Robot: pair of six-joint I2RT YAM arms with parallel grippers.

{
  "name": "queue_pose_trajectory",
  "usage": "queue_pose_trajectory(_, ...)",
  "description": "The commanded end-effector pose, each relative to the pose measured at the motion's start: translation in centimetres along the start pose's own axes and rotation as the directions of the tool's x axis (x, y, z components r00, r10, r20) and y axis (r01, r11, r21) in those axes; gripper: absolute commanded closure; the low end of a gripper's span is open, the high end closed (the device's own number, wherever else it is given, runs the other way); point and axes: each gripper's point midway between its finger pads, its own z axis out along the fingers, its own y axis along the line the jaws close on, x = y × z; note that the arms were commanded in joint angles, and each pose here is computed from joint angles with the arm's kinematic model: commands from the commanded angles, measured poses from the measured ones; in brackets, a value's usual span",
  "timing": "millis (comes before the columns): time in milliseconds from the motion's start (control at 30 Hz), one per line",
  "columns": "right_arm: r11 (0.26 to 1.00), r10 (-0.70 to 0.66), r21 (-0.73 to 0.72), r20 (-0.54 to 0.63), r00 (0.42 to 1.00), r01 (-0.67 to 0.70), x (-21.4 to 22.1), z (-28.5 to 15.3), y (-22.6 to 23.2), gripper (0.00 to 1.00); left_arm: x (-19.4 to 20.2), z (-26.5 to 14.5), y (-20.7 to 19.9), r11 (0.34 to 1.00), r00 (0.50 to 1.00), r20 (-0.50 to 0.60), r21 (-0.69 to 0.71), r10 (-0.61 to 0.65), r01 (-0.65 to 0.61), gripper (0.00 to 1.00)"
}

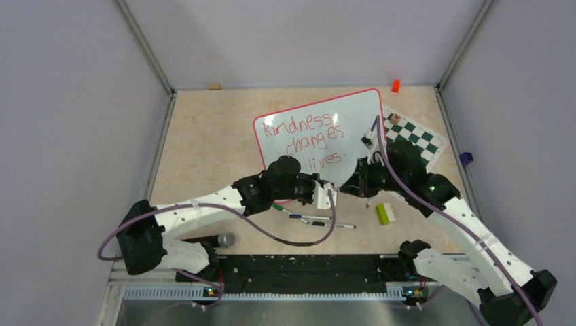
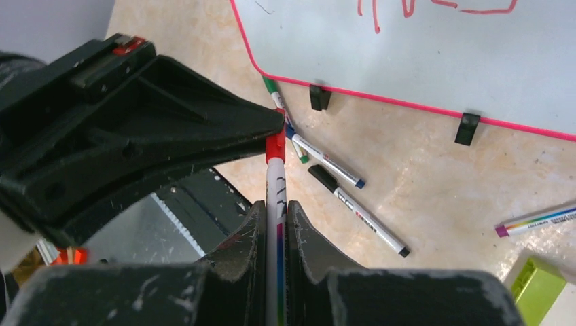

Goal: Write a sentence on the whiteboard
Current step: Insert the whiteboard marker without the cap into the pen cap.

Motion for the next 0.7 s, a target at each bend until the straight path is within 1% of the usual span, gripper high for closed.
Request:
queue_pose_trajectory(0,0.987,0.013,0.160,-0.016,1.000,-0.011,-2.5,0.9,-1.4,1.00,-4.1,1.2,0.9,0.999,0.999,0.048,-0.035,-0.021,0.023,1.00)
queue_pose_trajectory(67,0.982,0.007,0.189,-0.039,0.999,0.000,-2.3,1.1,-1.3,1.00,-4.7,1.7,1.2,0.995,0.995,0.057,-0.060,-0.080,0.084,1.00)
queue_pose_trajectory(167,0.982,0.031,0.187,-0.047,0.998,-0.022,-1.8,1.4,-1.0,1.00,-6.7,2.0,1.4,0.986,0.982,0.128,-0.076,-0.136,0.146,1.00)
queue_pose_trajectory(300,0.979,0.055,0.201,-0.105,0.993,-0.033,-0.4,2.1,-1.4,1.00,-9.9,1.8,2.5,0.971,0.951,0.246,-0.099,-0.189,0.218,1.00)
queue_pose_trajectory(400,0.976,0.063,0.215,-0.130,0.989,-0.034,0.1,2.2,-1.5,1.00,-11.0,2.0,2.3,0.969,0.934,0.291,-0.073,-0.205,0.235,1.00)
queue_pose_trajectory(567,0.979,0.077,0.202,-0.173,0.982,-0.041,1.1,2.8,-1.2,1.00,-12.0,1.6,2.3,0.964,0.910,0.358,-0.081,-0.208,0.252,1.00)
queue_pose_trajectory(667,0.977,0.082,0.208,-0.201,0.976,-0.040,1.8,3.2,-1.5,1.00,-12.9,1.2,2.6,0.965,0.904,0.374,-0.076,-0.205,0.250,1.00)
